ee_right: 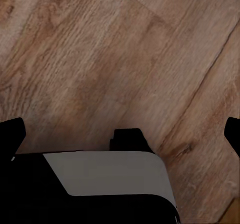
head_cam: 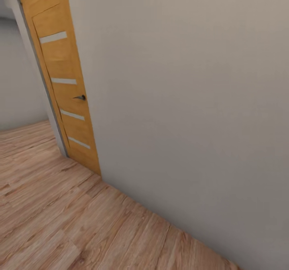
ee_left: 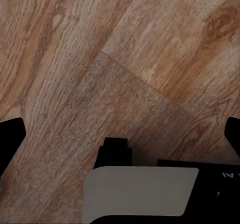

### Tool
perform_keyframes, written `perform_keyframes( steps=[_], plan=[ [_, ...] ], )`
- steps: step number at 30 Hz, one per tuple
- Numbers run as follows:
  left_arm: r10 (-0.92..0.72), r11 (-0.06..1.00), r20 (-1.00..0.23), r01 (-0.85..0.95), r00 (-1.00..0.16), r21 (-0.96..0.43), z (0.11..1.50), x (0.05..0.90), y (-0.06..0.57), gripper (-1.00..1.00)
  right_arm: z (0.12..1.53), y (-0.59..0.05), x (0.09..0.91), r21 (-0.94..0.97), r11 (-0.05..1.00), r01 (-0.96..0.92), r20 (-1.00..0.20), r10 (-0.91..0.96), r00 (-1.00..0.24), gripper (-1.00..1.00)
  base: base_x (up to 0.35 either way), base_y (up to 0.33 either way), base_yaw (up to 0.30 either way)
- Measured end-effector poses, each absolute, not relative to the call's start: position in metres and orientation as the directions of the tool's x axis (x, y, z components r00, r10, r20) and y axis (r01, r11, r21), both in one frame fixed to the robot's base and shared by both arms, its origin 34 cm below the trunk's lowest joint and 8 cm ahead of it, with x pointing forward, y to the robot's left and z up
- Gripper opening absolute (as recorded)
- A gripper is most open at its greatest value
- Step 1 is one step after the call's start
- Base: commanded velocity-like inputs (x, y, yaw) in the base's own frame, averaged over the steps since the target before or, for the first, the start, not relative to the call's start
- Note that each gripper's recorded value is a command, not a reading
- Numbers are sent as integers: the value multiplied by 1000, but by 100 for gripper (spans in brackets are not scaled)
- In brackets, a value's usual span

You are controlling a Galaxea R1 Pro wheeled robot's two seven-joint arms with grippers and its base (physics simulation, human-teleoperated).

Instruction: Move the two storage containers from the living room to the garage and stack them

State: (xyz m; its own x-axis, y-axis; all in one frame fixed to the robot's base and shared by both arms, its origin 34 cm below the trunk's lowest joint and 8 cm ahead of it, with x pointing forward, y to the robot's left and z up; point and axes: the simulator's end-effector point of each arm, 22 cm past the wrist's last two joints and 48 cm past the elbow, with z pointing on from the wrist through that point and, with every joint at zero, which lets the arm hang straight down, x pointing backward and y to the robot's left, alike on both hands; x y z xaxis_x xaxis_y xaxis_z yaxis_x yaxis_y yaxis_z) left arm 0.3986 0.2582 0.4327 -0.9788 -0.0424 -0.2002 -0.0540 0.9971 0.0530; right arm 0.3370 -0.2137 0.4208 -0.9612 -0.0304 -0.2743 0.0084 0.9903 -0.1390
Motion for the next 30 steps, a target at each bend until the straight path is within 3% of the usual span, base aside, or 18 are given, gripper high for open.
perform_keyframes(
  steps=[30],
  plan=[
    [-42, 997, -200, -54, -979, 52, 433, 399, 258, 100, 421, -214, 337, -139, 990, 9, -276, -30, -961, 100, 293, 0, 269]
  ],
)
